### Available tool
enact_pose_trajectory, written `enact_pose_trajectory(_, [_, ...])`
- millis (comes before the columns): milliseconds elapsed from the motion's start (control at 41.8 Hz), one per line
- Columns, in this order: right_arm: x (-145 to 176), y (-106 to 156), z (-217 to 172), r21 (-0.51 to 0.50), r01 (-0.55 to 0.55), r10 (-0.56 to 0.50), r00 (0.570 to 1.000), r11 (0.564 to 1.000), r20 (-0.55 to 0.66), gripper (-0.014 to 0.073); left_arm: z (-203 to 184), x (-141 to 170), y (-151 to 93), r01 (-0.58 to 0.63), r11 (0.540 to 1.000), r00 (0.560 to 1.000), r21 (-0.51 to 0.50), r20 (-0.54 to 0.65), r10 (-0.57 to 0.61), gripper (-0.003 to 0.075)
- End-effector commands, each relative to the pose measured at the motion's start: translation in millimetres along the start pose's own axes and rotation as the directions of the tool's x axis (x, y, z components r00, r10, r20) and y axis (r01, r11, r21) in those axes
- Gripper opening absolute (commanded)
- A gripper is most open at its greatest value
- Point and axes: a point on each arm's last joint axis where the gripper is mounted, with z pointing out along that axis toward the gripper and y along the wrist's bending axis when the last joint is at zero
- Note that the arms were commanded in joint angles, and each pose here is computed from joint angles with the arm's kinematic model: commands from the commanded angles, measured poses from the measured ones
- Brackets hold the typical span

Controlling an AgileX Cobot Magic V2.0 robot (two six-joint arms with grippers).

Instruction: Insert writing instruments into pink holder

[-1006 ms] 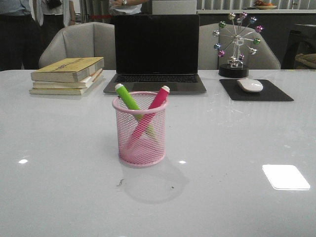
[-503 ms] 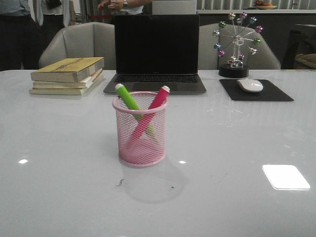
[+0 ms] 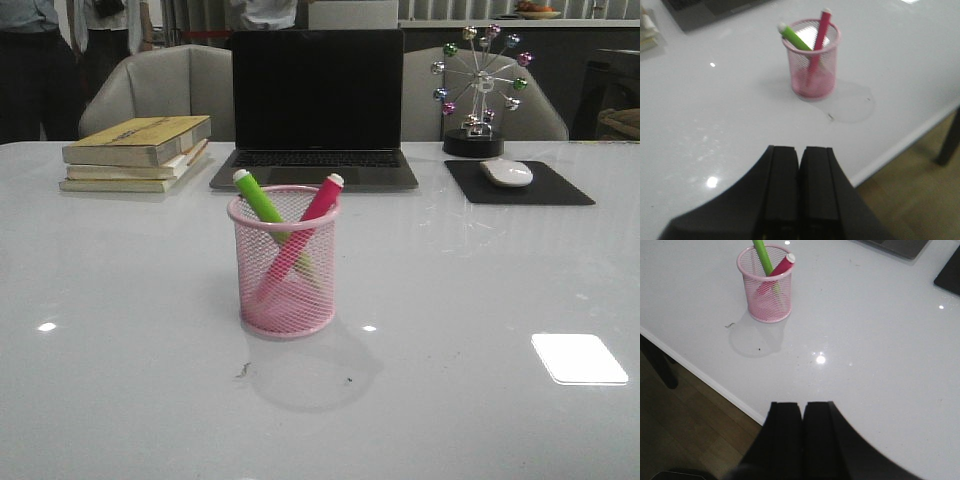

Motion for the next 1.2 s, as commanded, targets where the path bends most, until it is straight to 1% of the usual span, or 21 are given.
enact_pose_trajectory(0, [-13.5, -0.2, -4.2, 0.003, 0.005, -0.006, 0.996, 1.000, 0.089, 0.0038, -6.4, -5.9, 5.6, 0.065, 0.995, 0.967, -0.078, 0.249, -0.044, 0.0099])
enact_pose_trajectory(24, [-13.5, -0.2, -4.2, 0.003, 0.005, -0.006, 0.996, 1.000, 0.089, 0.0038, -6.5, -4.4, 6.9, 0.085, 0.992, 0.960, -0.094, 0.274, -0.056, 0.0099])
enact_pose_trajectory(72, [-13.5, -0.2, -4.2, 0.003, 0.005, -0.006, 0.996, 1.000, 0.089, 0.0038, -6.5, 2.7, 10.9, 0.134, 0.979, 0.923, -0.154, 0.379, -0.067, 0.0099])
enact_pose_trajectory(120, [-13.5, -0.2, -4.2, 0.003, 0.005, -0.006, 0.996, 1.000, 0.089, 0.0038, -6.3, 9.3, 14.0, 0.175, 0.964, 0.895, -0.199, 0.440, -0.071, 0.0099])
enact_pose_trajectory(168, [-13.5, -0.2, -4.2, 0.003, 0.005, -0.006, 0.996, 1.000, 0.089, 0.0038, -6.2, 16.2, 16.3, 0.217, 0.948, 0.869, -0.231, 0.489, -0.079, 0.0099])
enact_pose_trajectory(263, [-13.5, -0.2, -4.2, 0.003, 0.005, -0.006, 0.996, 1.000, 0.089, 0.0038, -6.4, 30.1, 21.1, 0.295, 0.904, 0.845, -0.311, 0.527, -0.094, 0.0099])
enact_pose_trajectory(407, [-13.5, -0.2, -4.2, 0.003, 0.005, -0.006, 0.996, 1.000, 0.089, 0.0038, -7.9, 45.3, 22.3, 0.327, 0.862, 0.832, -0.387, 0.550, -0.069, 0.0099])
enact_pose_trajectory(503, [-13.5, -0.2, -4.2, 0.003, 0.005, -0.006, 0.996, 1.000, 0.089, 0.0038, -8.7, 50.5, 21.8, 0.334, 0.852, 0.825, -0.404, 0.562, -0.057, 0.0099])
enact_pose_trajectory(623, [-13.5, -0.2, -4.2, 0.003, 0.005, -0.006, 0.996, 1.000, 0.089, 0.0038, -4.5, 58.4, 21.7, 0.335, 0.850, 0.825, -0.406, 0.562, -0.057, 0.0099])
enact_pose_trajectory(670, [-13.5, -0.2, -4.2, 0.003, 0.005, -0.006, 0.996, 1.000, 0.089, 0.0038, -1.1, 63.2, 22.1, 0.325, 0.850, 0.836, -0.414, 0.546, -0.054, 0.0099])
enact_pose_trajectory(718, [-13.4, -0.2, -4.2, 0.003, 0.005, -0.006, 0.996, 1.000, 0.088, 0.0038, 1.6, 67.0, 22.1, 0.337, 0.851, 0.834, -0.402, 0.547, -0.071, 0.0099])
enact_pose_trajectory(742, [-13.4, -0.2, -4.2, 0.003, 0.005, -0.006, 0.996, 1.000, 0.088, 0.0038, 2.9, 68.9, 22.1, 0.323, 0.853, 0.842, -0.409, 0.536, -0.062, 0.0099])
enact_pose_trajectory(766, [-13.4, -0.2, -4.2, 0.003, 0.005, -0.006, 0.996, 1.000, 0.088, 0.0038, 4.1, 70.4, 22.0, 0.339, 0.854, 0.836, -0.396, 0.543, -0.080, 0.0099])
enact_pose_trajectory(814, [-13.4, -0.2, -4.2, 0.003, 0.005, -0.006, 0.996, 1.000, 0.088, 0.0038, 5.5, 72.8, 21.8, 0.341, 0.855, 0.847, -0.392, 0.522, -0.099, 0.0099])
enact_pose_trajectory(910, [-13.4, -0.2, -4.2, 0.003, 0.005, -0.006, 0.996, 1.000, 0.088, 0.0038, 5.4, 71.9, 21.3, 0.309, 0.864, 0.854, -0.399, 0.515, -0.068, 0.0099])
enact_pose_trajectory(1030, [-13.4, -0.2, -4.2, 0.003, 0.005, -0.006, 0.996, 1.000, 0.088, 0.0038, 4.2, 69.3, 20.9, 0.274, 0.868, 0.852, -0.413, 0.523, -0.020, 0.0099])
enact_pose_trajectory(1173, [-13.4, -0.2, -4.2, 0.003, 0.005, -0.006, 0.996, 1.000, 0.088, 0.0038, 3.7, 68.6, 21.0, 0.282, 0.867, 0.846, -0.410, 0.533, -0.022, 0.0099])
